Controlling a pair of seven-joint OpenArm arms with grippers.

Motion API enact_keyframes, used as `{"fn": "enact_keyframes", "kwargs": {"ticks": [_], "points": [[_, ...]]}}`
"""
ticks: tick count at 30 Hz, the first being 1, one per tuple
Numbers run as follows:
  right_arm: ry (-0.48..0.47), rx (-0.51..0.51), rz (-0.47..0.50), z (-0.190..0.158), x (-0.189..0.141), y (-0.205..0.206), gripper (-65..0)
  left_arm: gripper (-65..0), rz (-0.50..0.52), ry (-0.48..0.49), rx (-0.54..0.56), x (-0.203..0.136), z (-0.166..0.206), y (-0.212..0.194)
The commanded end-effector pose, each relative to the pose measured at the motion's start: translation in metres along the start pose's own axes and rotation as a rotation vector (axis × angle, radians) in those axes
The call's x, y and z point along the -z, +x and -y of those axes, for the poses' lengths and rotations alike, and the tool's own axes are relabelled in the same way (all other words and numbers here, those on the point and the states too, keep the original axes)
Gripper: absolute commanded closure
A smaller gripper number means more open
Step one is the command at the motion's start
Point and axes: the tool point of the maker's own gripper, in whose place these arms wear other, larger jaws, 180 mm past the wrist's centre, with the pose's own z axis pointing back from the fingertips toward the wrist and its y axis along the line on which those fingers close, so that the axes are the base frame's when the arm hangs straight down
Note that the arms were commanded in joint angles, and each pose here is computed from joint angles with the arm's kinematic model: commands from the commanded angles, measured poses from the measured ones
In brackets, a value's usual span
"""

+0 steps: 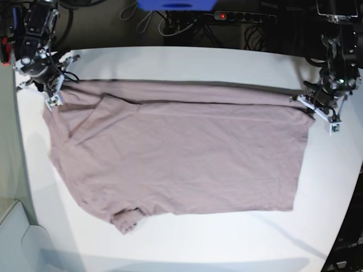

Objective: Layout the t-shirt on the table in an organized manner, then fold the t-shirt properly
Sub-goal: 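Lift the folded edge with both grippers and drag the shirt toward the robot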

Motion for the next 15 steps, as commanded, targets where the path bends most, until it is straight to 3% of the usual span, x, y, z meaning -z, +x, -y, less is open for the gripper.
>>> {"fn": "enact_keyframes", "kwargs": {"ticks": [1,9,15], "points": [[-0.056,-0.026,0.028,0.019,-0.009,0.010,0.0,-0.2,0.067,0.024,0.037,-0.011,-0.008,0.023],[-0.183,-0.148,0.194,0.054,-0.046,0.078,0.0,-0.2,0.131,-0.001,0.085,-0.034,0.008,0.072],[-0.206,-0.274,0.309,0.058,-0.054,0.146,0.0,-0.2,0.168,0.005,0.016,-0.026,0.003,0.129]]}}
